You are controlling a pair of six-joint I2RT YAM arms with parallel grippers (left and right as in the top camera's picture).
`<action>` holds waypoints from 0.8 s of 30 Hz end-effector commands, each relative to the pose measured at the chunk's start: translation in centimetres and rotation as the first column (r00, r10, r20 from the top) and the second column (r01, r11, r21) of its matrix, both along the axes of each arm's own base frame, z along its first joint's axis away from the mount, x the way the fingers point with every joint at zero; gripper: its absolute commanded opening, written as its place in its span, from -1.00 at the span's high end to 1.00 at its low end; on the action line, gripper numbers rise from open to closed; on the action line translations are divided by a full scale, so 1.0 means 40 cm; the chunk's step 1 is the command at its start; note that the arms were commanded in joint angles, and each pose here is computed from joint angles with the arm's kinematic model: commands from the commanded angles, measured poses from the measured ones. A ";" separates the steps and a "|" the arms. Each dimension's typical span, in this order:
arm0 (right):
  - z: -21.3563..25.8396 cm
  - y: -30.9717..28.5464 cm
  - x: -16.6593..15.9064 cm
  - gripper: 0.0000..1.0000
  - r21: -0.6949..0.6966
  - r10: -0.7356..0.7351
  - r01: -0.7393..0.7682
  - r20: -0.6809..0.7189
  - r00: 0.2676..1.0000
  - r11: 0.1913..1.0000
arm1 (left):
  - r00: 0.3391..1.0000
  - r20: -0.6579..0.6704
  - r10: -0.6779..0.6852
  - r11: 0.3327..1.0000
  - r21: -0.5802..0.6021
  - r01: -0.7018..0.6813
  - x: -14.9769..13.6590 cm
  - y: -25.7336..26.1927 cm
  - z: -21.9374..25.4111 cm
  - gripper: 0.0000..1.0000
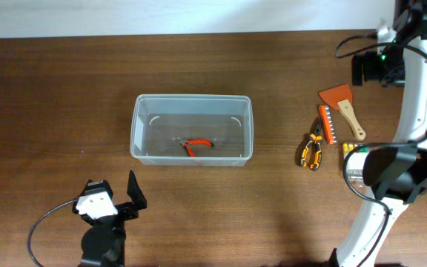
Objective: Pack container
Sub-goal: 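Move the right gripper over the orange scraper, then lower the right gripper and grasp the scraper's wooden handle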
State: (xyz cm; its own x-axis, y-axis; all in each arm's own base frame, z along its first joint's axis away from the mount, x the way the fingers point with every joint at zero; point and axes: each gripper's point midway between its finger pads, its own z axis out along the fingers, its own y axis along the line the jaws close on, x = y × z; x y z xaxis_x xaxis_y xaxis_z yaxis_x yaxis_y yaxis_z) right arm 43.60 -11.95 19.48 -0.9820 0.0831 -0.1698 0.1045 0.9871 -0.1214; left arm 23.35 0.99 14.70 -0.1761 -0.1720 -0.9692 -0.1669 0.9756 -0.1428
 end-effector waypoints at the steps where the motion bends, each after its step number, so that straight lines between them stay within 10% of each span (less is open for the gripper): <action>1: -0.098 -0.033 -0.018 -0.98 -0.017 0.018 -0.019 -0.093 0.995 1.000 | 1.000 0.000 -0.002 1.000 0.009 0.002 -0.001 -0.001 -0.001 -0.99; 24: -0.429 -0.042 -0.042 -0.85 -0.018 0.167 -0.173 -0.180 0.969 0.985 | 1.000 0.000 -0.003 1.000 0.009 0.003 -0.001 -0.001 -0.001 -0.98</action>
